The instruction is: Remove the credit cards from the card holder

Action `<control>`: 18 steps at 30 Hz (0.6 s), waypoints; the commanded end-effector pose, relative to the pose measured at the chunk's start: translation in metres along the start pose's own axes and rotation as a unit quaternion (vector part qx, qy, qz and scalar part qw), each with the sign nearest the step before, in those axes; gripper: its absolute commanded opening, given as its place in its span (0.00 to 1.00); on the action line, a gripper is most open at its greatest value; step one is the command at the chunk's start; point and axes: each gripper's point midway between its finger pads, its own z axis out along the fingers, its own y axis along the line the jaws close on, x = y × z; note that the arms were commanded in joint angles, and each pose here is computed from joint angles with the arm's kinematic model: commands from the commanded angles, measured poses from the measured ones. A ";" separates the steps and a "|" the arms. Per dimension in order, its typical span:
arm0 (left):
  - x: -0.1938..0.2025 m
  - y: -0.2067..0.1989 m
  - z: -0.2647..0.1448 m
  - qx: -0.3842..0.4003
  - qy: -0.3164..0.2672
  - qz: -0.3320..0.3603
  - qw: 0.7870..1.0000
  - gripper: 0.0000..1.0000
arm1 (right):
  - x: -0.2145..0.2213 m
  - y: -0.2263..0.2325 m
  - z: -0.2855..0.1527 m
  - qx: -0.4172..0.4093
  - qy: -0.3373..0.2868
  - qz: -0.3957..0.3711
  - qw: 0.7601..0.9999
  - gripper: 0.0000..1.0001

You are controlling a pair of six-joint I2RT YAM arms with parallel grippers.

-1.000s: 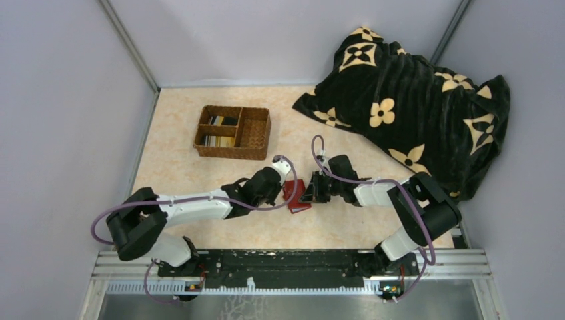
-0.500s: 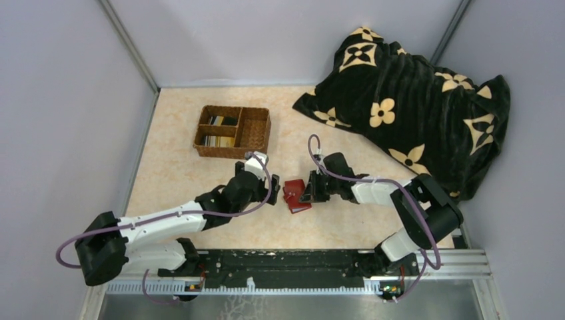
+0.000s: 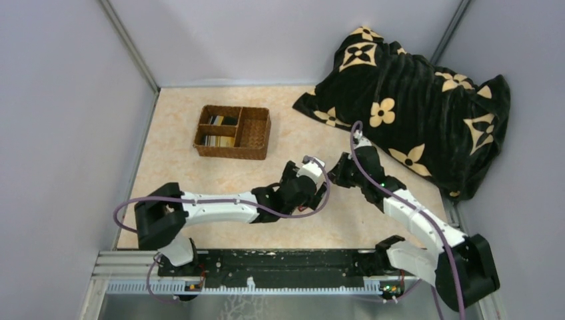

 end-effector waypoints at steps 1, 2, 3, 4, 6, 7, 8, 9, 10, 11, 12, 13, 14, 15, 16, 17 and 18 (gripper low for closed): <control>0.013 0.010 0.009 -0.060 0.023 -0.024 0.998 0.97 | 0.000 -0.028 -0.016 0.059 -0.010 -0.001 0.998 0.09; 0.019 0.012 0.012 -0.074 0.028 -0.029 0.996 0.98 | 0.001 -0.030 -0.019 0.060 -0.010 -0.002 0.998 0.09; 0.026 0.014 0.015 -0.087 0.036 -0.031 0.995 0.98 | 0.002 -0.032 -0.020 0.061 -0.010 -0.001 0.998 0.09; 0.034 0.015 0.018 -0.096 0.048 -0.031 0.994 0.97 | 0.004 -0.034 -0.020 0.061 -0.010 0.002 0.998 0.09; 0.043 0.012 0.021 -0.103 0.064 -0.049 0.991 0.94 | 0.006 -0.036 -0.021 0.059 -0.009 0.005 0.998 0.09; 0.047 0.009 0.020 -0.101 0.075 -0.063 0.990 0.92 | 0.007 -0.038 -0.020 0.059 -0.008 0.007 0.998 0.09; 0.048 0.003 0.020 -0.088 0.079 -0.079 0.990 0.89 | 0.008 -0.039 -0.020 0.059 -0.008 0.008 0.998 0.09; 0.045 -0.005 0.019 -0.070 0.077 -0.091 0.990 0.86 | 0.009 -0.039 -0.019 0.058 -0.006 0.010 0.998 0.09; 0.042 -0.012 0.017 -0.051 0.073 -0.102 0.991 0.79 | 0.009 -0.040 -0.018 0.057 -0.005 0.011 0.998 0.08; 0.037 -0.019 0.014 -0.031 0.065 -0.111 0.991 0.59 | 0.010 -0.040 -0.017 0.055 -0.004 0.011 0.998 0.03; 0.033 -0.024 0.012 -0.015 0.059 -0.118 0.991 0.49 | 0.012 -0.040 -0.016 0.053 0.000 0.011 0.999 0.00; 0.031 -0.025 0.010 -0.008 0.054 -0.126 0.991 0.46 | 0.013 -0.039 -0.016 0.050 0.002 0.011 0.999 0.00; 0.029 -0.026 0.009 -0.005 0.050 -0.128 0.990 0.46 | 0.013 -0.038 -0.015 0.047 0.003 0.011 0.999 0.00; 0.028 -0.025 0.009 -0.008 0.049 -0.128 0.990 0.45 | 0.014 -0.038 -0.015 0.045 0.003 0.011 0.999 0.00; 0.030 -0.023 0.010 -0.015 0.051 -0.125 0.991 0.42 | 0.014 -0.038 -0.015 0.045 0.003 0.011 0.999 0.00; 0.032 -0.021 0.012 -0.022 0.055 -0.119 0.991 0.39 | 0.014 -0.038 -0.015 0.045 0.002 0.010 0.999 0.00; 0.036 -0.021 0.014 -0.030 0.062 -0.112 0.991 0.32 | 0.014 -0.039 -0.015 0.046 0.002 0.010 0.999 0.00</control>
